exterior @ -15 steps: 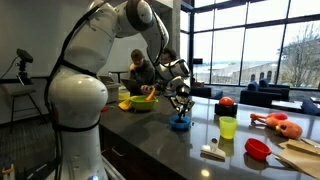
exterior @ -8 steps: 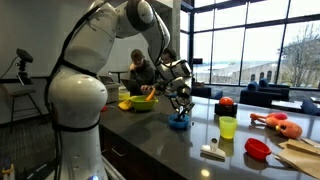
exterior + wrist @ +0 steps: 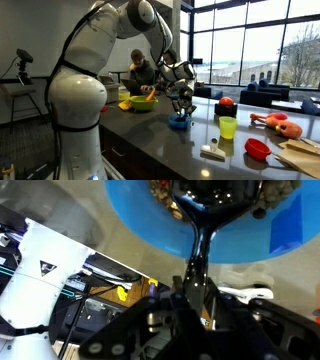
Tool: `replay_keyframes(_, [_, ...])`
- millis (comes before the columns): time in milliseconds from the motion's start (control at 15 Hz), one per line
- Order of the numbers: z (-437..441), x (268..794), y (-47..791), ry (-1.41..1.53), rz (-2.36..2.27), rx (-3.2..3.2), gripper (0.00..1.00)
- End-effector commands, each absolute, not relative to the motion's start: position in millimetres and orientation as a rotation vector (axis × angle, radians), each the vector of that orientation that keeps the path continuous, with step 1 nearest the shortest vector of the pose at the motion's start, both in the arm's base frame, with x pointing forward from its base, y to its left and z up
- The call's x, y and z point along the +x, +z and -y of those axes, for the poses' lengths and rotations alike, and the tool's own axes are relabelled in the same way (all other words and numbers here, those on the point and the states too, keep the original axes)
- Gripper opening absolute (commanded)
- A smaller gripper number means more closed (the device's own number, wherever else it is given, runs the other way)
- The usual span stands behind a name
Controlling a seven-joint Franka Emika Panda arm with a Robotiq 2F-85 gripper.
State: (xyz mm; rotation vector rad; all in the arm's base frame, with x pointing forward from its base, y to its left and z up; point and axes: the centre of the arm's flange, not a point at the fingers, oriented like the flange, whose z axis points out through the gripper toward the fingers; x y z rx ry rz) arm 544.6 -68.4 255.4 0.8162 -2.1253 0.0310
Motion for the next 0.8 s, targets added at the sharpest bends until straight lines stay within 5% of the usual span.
replay_keyframes(0, [78.4,538.8,251.6,-0.011,2.163,0.815,0.06])
replay_keyframes(733, [92.2,528.3,246.9,-0.038,2.21,0.792,0.06])
